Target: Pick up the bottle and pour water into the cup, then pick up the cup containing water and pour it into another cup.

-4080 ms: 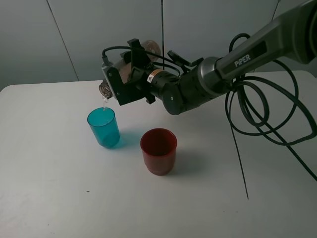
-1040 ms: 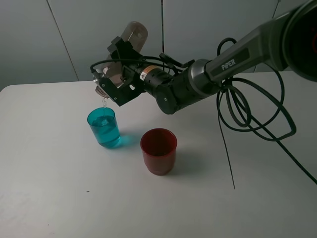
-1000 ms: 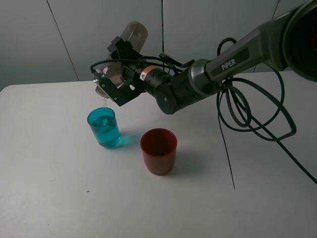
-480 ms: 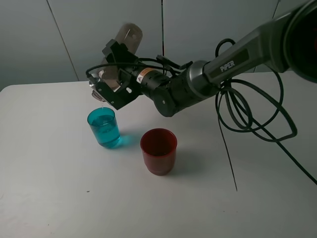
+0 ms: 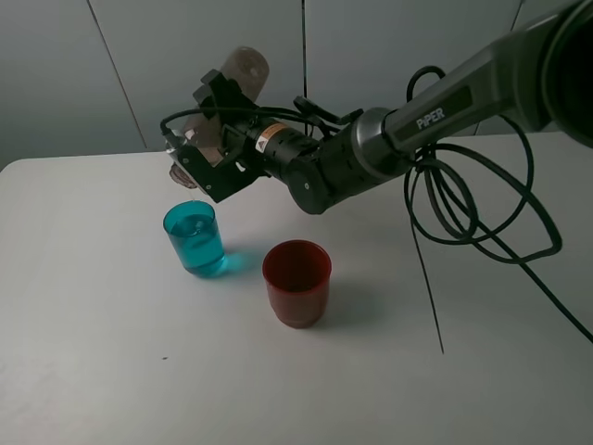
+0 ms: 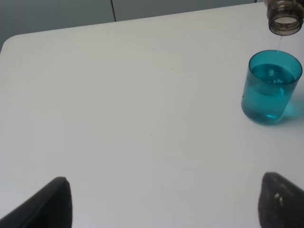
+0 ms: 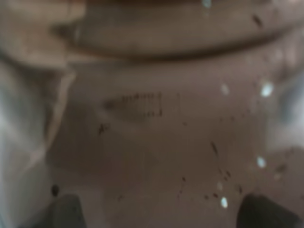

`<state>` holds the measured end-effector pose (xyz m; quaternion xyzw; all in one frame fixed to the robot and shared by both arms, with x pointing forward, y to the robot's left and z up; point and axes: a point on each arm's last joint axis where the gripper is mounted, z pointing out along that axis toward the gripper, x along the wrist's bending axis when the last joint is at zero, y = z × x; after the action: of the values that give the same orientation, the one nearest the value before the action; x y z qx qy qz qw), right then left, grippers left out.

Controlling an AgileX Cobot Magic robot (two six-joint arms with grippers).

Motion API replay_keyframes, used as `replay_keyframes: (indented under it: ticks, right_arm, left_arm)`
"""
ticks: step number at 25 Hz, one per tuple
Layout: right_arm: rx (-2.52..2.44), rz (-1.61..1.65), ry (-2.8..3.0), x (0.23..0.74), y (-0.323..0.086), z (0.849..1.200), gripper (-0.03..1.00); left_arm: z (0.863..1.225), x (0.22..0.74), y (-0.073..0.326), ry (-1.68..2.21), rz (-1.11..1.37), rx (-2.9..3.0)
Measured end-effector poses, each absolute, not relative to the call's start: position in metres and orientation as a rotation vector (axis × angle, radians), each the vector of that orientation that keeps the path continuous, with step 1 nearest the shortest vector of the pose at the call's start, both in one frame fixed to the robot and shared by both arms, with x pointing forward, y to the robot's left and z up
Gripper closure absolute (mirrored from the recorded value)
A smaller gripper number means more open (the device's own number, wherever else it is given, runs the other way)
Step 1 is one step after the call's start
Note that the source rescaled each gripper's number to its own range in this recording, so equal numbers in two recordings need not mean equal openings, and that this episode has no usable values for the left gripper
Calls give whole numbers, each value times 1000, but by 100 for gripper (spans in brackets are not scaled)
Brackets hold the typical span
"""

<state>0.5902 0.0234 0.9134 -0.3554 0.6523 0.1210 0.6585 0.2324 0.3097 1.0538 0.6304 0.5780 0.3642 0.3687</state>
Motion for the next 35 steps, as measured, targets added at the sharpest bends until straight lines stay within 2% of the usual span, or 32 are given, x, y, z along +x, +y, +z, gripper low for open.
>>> replay_keyframes:
  ticks: [9, 23, 28, 35]
  right_arm:
    - [-599, 405, 1626, 591, 19, 927, 97]
    - [-105, 812, 2183, 564, 10, 974, 97]
    - [259, 914, 2261, 578, -15, 983, 97]
    - [645, 965, 2372, 600, -56, 974, 97]
  left_arm:
    - [1054, 232, 310, 1484, 935, 1618]
    - [1054, 232, 310, 1484, 935, 1618]
    - [1054, 232, 310, 1484, 935, 1618]
    - [1054, 232, 310, 1484, 935, 1618]
